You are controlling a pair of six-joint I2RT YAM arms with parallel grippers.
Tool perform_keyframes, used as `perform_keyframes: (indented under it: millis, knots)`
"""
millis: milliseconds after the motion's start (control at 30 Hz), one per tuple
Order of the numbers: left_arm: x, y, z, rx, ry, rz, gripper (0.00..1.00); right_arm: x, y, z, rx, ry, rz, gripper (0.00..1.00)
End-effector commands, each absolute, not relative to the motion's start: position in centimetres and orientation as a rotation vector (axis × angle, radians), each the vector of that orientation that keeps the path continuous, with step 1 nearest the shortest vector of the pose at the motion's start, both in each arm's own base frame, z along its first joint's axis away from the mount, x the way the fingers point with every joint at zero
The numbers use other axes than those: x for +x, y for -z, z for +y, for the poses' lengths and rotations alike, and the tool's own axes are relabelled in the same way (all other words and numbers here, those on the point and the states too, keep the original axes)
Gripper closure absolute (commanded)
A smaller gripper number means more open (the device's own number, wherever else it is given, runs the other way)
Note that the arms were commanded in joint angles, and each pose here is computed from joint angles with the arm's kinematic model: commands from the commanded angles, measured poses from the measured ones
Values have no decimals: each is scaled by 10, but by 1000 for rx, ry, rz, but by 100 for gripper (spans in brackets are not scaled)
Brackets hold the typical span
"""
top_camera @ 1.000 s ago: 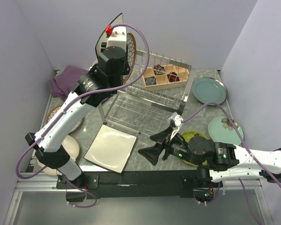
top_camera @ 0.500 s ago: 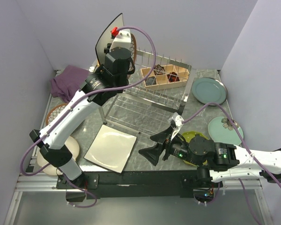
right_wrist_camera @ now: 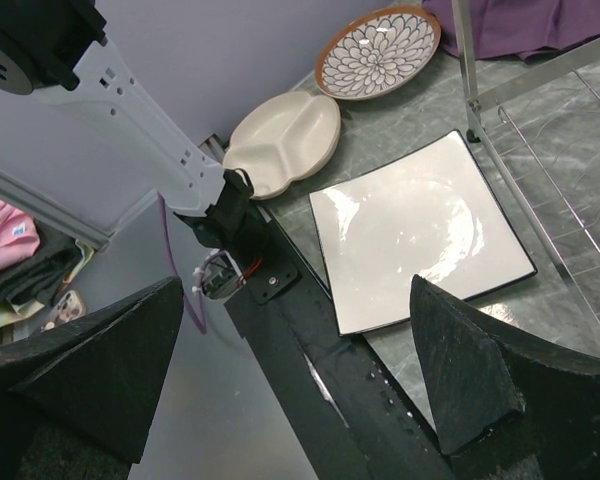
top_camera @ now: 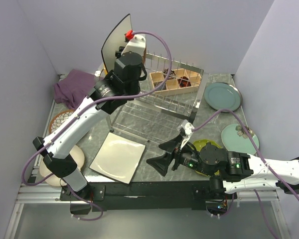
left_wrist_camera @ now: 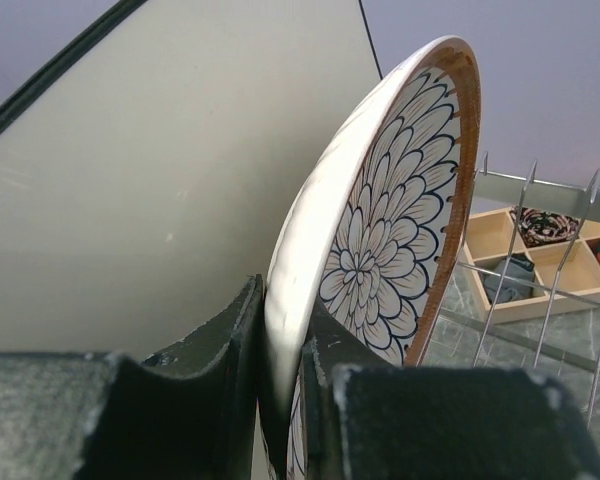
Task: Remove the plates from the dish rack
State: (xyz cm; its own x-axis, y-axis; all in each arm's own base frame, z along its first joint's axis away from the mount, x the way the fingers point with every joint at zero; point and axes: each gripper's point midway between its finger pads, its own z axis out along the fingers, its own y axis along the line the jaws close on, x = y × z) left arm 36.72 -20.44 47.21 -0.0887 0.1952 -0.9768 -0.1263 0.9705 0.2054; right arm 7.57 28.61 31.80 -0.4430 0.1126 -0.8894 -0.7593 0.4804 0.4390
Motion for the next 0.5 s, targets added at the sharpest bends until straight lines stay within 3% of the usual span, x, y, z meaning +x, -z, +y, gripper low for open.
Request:
perform_keyframes:
  millis: [0, 467]
  knots:
    - [351, -525, -198, -83, -167, 1504, 99, 75, -330, 289, -537, -1144, 1704, 0]
    - [328, -553, -218, -51, -166, 1429, 99, 80, -330, 287, -523, -1112, 1698, 0]
